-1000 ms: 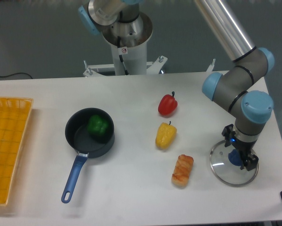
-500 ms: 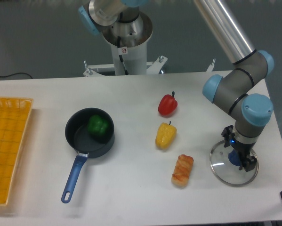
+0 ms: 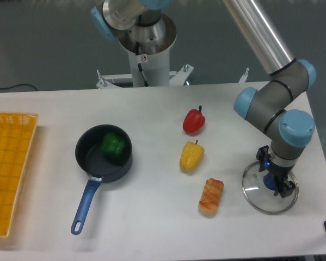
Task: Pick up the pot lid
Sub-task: 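Hold the knob firmly in the closed gripper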
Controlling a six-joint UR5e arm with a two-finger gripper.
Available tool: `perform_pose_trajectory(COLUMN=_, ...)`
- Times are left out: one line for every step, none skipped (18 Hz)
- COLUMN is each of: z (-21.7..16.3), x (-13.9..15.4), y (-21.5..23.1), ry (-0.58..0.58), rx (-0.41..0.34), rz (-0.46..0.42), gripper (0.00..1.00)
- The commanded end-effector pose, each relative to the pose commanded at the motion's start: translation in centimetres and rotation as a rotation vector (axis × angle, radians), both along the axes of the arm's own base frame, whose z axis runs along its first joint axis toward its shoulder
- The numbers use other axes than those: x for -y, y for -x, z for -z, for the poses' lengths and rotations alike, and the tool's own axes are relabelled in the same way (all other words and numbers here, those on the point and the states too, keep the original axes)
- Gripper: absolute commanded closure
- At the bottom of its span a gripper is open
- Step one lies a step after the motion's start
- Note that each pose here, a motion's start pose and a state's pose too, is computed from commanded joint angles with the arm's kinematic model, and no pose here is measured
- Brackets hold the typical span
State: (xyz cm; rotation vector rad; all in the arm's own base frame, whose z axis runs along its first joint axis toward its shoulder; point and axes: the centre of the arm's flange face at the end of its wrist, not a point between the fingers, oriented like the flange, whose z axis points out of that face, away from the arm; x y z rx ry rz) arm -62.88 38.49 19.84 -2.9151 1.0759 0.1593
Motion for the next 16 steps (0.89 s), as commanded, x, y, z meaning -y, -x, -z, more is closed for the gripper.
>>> perform_pose_trajectory(z=0.00, x=0.00, y=0.00, ry=0.000, rx=0.000, rz=0.000, gripper=0.18)
perform_pose_trajectory(z=0.00, x=0.00, y=0.00, ry=0.000, rx=0.000, rz=0.000, gripper=0.19)
perform_pose_trajectory(z=0.00, x=0.01, y=0.01, ry=0.001, rx=-0.001, rz=0.000, gripper=0.21)
perform_pose_trajectory(z=0.00, x=0.01, y=0.01, ry=0.001, rx=0.000, rz=-0.002, gripper=0.23)
perform_pose_trajectory(z=0.00, x=0.01, y=0.01, ry=0.001, rx=0.000, rz=-0.002, gripper=0.24)
perform_pose_trajectory(z=0.00, x=0.01, y=0.01, ry=0.001, rx=0.000, rz=-0.002, gripper=0.27)
perform_pose_trajectory(z=0.00, x=0.01, y=0.01, ry=0.001, rx=0.000, rz=-0.002, gripper=0.29)
perform_pose_trajectory(z=-0.11, x=0.02, y=0.00, ry=0.001, rx=-0.002, rz=-0.002, gripper=0.30)
perform_pose_trajectory(z=0.00, x=0.01, y=0.01, ry=0.001, rx=0.000, rz=-0.002, gripper=0.31)
perform_pose_trajectory(z=-0.11, x=0.02, y=0.00, ry=0.001, rx=-0.002, rz=-0.002, gripper=0.33)
perform_pose_trajectory(z=-0.11, x=0.02, y=0.00, ry=0.001, rx=-0.002, rz=-0.002, gripper=0.34)
perform_pose_trajectory(z=-0.11, x=0.02, y=0.00, ry=0.001, rx=-0.002, rz=-0.002, gripper=0.35)
perform_pose_trajectory(z=-0.11, x=0.02, y=0.00, ry=0.001, rx=-0.002, rz=-0.002, gripper=0.37)
perform_pose_trajectory(z=-0.04, x=0.03, y=-0.04, ry=0.001, rx=0.000, rz=-0.002, gripper=0.37)
perform_pose_trajectory(z=-0.04, x=0.03, y=-0.04, ry=0.001, rx=0.000, rz=-0.002, gripper=0.38)
perform_pose_trajectory(z=-0.08, x=0.04, y=-0.09, ry=0.000, rx=0.000, rz=-0.002, gripper=0.39)
